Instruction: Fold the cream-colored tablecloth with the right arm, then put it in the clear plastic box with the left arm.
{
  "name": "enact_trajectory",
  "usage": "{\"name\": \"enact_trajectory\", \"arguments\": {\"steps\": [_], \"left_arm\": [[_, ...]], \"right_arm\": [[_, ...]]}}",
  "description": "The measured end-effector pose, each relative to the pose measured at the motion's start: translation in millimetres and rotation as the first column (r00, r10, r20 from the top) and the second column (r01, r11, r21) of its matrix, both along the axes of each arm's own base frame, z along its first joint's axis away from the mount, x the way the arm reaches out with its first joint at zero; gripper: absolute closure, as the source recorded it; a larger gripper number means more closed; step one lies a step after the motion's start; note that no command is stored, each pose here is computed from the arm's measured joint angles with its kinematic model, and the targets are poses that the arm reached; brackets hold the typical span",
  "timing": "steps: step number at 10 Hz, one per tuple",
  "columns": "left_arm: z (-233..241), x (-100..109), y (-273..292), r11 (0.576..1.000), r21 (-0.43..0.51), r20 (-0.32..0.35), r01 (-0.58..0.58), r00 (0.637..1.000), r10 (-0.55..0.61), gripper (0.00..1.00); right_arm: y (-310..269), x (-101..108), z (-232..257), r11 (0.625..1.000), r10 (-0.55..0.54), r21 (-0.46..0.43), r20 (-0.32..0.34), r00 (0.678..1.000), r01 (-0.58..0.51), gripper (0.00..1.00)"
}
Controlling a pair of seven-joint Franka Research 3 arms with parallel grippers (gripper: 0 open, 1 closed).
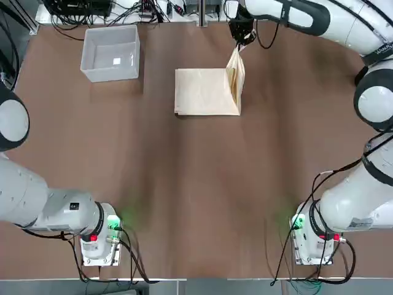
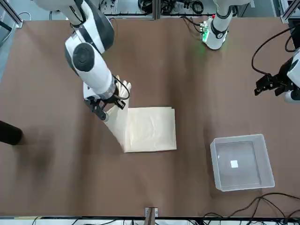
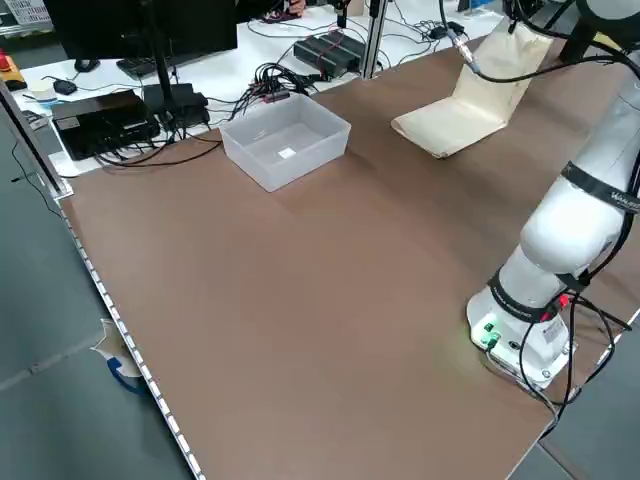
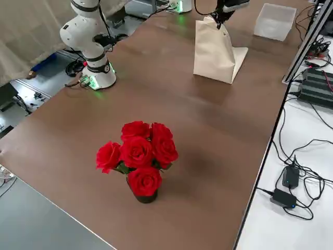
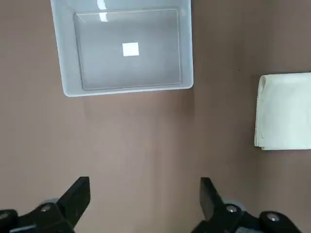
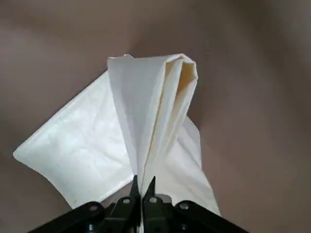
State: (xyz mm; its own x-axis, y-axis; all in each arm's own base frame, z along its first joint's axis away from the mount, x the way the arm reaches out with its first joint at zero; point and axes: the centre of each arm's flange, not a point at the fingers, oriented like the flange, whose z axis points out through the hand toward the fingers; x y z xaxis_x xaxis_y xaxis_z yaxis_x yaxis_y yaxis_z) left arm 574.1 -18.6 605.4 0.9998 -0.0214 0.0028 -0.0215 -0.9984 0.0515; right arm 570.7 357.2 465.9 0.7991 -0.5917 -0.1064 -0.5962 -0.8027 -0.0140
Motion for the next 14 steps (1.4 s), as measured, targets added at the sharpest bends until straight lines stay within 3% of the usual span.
{"name": "enact_trajectory", "arguments": {"steps": [8, 11, 14], "left_arm": [[-1.8, 0.9, 0.9, 1.0, 0.0, -0.003, -0.002, 1.0, 0.002, 0.0], [-3.7, 1.8, 1.2, 1.0, 0.0, -0.006, -0.003, 1.0, 0.003, 0.0], [-3.8, 1.8, 1.3, 1.0, 0.0, -0.007, -0.003, 1.0, 0.003, 0.0]], "right_arm": [[38.6, -15.0, -39.0, 0.999, 0.015, -0.041, -0.016, 1.0, -0.015, 0.96], [48.9, -19.5, -53.4, 0.996, 0.052, -0.071, -0.01, 0.999, -0.053, 0.96], [56.3, -23.9, -61.1, 0.984, 0.169, -0.061, -0.022, 0.985, -0.17, 0.96]]}}
